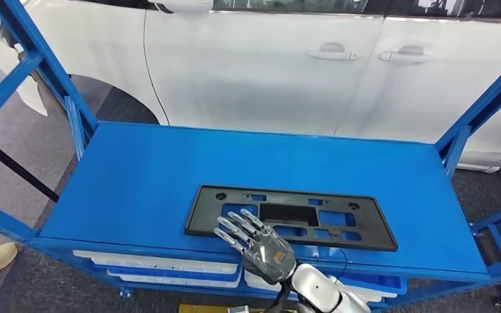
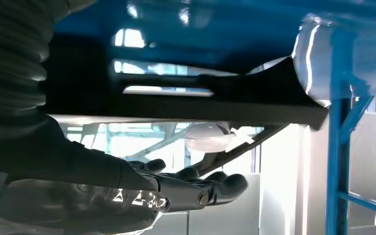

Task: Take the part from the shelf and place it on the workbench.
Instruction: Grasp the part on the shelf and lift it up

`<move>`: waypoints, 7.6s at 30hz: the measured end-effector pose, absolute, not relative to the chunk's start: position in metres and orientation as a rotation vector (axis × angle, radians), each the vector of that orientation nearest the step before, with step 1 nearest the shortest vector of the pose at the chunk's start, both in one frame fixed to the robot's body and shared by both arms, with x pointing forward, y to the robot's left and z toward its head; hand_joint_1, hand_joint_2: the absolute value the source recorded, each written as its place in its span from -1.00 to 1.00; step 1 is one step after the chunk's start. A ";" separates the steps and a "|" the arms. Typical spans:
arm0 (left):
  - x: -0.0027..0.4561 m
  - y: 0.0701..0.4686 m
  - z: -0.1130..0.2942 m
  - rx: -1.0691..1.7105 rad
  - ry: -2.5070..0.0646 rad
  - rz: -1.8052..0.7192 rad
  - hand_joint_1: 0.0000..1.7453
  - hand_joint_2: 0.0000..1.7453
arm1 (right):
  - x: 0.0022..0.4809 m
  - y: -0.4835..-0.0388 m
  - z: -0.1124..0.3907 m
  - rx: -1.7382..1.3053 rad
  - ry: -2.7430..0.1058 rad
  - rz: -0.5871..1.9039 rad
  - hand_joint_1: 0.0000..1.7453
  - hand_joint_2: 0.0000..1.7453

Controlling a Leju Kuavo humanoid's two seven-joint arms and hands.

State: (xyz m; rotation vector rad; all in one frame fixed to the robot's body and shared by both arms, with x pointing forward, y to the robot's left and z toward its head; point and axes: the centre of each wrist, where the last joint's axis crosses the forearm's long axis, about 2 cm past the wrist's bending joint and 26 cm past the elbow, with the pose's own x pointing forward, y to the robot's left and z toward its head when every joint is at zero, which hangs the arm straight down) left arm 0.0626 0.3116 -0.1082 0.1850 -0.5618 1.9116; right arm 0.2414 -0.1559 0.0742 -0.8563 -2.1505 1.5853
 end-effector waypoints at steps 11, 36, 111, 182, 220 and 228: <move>0.062 0.309 -0.108 0.184 -0.553 1.907 -1.00 -1.00 | 0.263 -0.133 0.100 -0.907 -2.288 1.430 -1.00 1.00; 0.063 0.307 -0.108 0.173 -0.563 1.886 -1.00 -1.00 | 0.283 -0.282 0.243 -1.346 -2.622 0.317 -1.00 1.00; 0.056 0.271 -0.109 0.099 -0.463 1.890 -1.00 -1.00 | 0.203 -0.285 0.172 -1.272 -2.374 1.439 -1.00 1.00; 0.057 0.281 -0.109 0.144 -0.496 1.889 -1.00 -1.00 | 0.332 -0.189 0.093 -1.249 -1.741 1.787 1.00 1.00; 0.058 0.300 -0.109 0.305 -0.612 1.914 -1.00 1.00 | 0.352 -0.161 0.125 -1.123 -2.026 1.343 1.00 1.00; 0.070 0.303 -0.107 0.339 -0.693 1.922 -1.00 1.00 | 0.347 -0.157 0.201 -0.244 -2.528 0.607 1.00 1.00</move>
